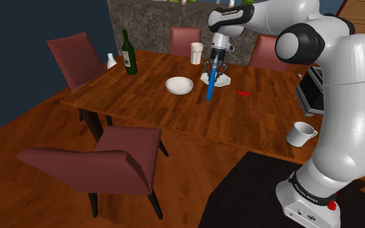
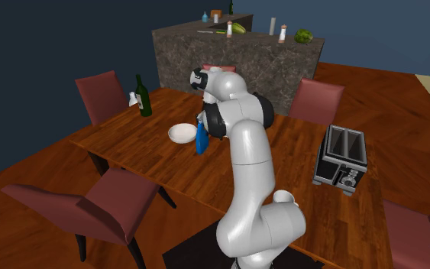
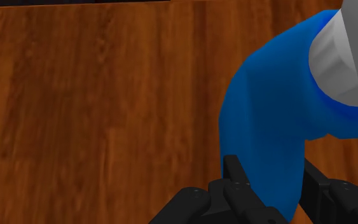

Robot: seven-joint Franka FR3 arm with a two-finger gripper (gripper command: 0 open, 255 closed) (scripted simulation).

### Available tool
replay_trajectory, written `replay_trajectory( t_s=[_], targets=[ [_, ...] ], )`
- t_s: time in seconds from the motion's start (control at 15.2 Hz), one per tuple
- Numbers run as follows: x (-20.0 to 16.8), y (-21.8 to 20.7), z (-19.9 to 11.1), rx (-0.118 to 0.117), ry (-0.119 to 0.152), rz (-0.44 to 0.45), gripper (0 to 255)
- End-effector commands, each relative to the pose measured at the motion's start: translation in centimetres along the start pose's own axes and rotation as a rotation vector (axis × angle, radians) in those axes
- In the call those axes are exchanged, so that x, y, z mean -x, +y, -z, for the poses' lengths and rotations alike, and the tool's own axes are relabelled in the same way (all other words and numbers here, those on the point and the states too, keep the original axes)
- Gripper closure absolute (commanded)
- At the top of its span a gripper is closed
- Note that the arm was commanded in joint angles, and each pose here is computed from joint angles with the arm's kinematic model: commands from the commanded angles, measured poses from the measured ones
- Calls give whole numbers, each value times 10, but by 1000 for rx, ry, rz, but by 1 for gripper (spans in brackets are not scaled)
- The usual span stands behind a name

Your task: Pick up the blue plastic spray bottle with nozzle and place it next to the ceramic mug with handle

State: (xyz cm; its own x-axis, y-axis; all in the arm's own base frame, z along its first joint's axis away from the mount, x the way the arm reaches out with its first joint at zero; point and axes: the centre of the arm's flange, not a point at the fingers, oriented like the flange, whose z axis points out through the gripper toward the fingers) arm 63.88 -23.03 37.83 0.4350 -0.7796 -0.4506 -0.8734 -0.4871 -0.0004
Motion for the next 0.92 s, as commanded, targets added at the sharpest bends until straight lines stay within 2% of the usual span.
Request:
replay_trajectory(
  t_s=[0.0,0.86],
  targets=[
    [5,-1,10,0,0,0,255],
    [35,-1,71,0,0,0,255]
  ],
)
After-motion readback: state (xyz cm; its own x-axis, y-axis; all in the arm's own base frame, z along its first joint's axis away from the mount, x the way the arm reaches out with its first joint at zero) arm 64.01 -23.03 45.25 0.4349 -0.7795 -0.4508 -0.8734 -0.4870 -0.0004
